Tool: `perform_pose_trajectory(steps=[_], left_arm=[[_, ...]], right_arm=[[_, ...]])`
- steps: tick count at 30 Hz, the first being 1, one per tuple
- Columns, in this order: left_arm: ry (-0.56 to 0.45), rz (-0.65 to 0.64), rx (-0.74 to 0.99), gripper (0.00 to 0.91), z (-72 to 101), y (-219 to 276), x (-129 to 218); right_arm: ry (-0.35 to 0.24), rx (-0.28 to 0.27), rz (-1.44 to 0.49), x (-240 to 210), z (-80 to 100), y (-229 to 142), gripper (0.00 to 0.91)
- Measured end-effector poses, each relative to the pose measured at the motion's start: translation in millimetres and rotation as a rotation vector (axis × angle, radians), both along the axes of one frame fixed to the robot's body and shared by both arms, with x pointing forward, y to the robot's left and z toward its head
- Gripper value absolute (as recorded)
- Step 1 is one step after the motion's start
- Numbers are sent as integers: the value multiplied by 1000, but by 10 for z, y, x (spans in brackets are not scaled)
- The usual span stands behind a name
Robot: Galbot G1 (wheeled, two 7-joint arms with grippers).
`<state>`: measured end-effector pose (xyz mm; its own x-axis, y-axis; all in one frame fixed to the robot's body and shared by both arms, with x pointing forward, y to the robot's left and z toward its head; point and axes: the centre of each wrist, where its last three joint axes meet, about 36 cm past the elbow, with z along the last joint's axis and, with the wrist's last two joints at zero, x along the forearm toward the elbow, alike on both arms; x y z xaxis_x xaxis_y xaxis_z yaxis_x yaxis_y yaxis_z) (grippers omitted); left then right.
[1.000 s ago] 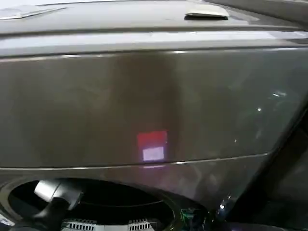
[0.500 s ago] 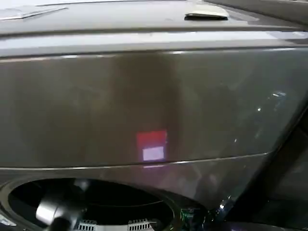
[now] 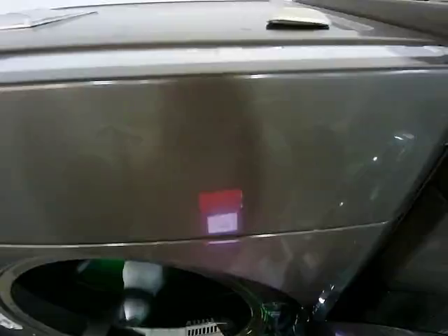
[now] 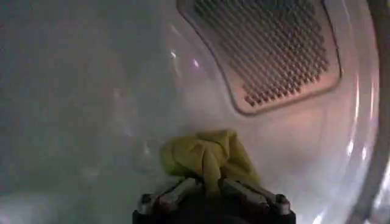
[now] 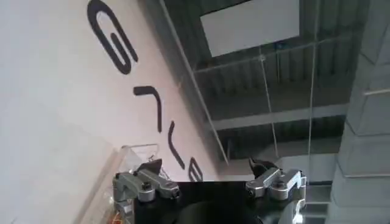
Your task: Grasp the clothes from the dryer.
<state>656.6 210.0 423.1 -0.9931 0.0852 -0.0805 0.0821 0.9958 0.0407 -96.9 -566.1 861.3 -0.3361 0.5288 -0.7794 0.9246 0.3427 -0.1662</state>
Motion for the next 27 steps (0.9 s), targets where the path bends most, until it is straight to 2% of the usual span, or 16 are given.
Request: perform_pose_trajectory(steps=[6,11,27], left_arm=[[-67,73,-65,0,-82,-18,-286],[-101,100,-93,0,-85,-5,-436],[-134,128,-118,0,-98,50,-608]], right_arm=[[-3,-12,6,3,18,-10,907],[-5,-19,11,8,23,-9,907],[-1,-16,7,-4,19,-5,907]])
